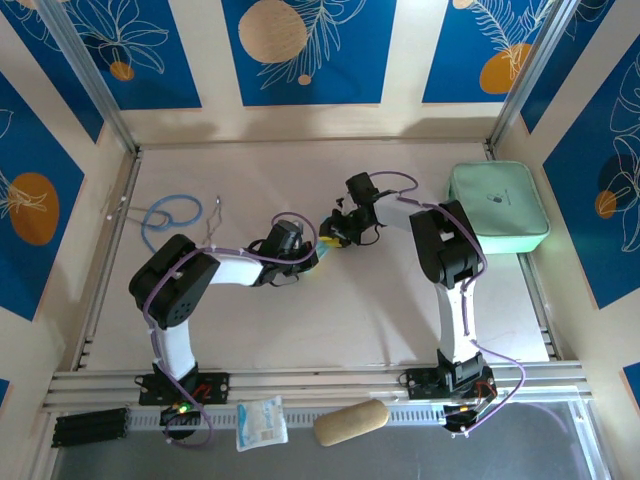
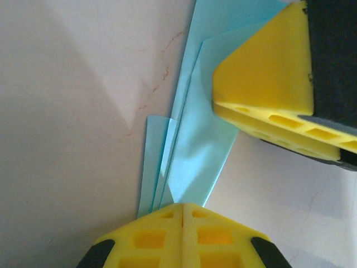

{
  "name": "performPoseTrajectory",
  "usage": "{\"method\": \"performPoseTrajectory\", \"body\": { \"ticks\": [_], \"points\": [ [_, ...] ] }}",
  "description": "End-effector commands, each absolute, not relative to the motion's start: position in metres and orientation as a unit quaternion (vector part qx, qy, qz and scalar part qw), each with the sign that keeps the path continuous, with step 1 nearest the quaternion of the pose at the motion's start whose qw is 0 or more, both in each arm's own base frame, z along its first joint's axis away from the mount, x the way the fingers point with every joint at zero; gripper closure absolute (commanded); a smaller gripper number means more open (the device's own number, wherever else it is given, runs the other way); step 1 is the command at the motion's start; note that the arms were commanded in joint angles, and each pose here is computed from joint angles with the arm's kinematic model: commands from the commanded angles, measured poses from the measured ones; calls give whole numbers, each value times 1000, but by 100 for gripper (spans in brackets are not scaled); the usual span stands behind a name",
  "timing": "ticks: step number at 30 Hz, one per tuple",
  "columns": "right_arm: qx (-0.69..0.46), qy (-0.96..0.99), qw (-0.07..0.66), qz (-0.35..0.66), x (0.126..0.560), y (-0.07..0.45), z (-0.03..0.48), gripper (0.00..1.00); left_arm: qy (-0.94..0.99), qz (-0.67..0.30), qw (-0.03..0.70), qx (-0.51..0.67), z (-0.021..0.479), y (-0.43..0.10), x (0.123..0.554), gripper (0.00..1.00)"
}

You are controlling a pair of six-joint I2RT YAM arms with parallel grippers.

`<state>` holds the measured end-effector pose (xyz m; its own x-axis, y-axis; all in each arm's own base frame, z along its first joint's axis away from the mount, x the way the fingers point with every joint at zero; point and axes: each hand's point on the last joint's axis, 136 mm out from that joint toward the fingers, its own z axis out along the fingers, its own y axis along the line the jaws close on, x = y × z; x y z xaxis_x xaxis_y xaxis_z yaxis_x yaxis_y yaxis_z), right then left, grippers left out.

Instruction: Fold a paper plane with a square sheet of paper (pick it up from the middle)

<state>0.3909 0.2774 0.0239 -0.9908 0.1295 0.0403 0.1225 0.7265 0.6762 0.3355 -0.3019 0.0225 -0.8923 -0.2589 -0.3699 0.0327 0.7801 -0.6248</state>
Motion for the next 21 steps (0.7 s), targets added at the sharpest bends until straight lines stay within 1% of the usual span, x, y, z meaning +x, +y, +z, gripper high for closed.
{"method": "performPoseTrajectory", "body": {
  "ticks": [1,7,14,17,21],
  "points": [
    [87,935,26,343,407,248,6,72,957,-234,150,-85,-30,-265,302,99],
    [125,924,38,359,429,219,4,73,961,-226,138,-84,-37,-260,296,99],
    [150,924,55,349,459,191,4,73,961,-228,137,-80,-35,-262,297,100],
    [149,925,78,340,468,182,21,75,961,-227,137,-74,-32,-264,298,100],
    [137,921,128,341,471,175,61,75,961,-232,138,-68,-28,-267,301,100]
  ]
}}
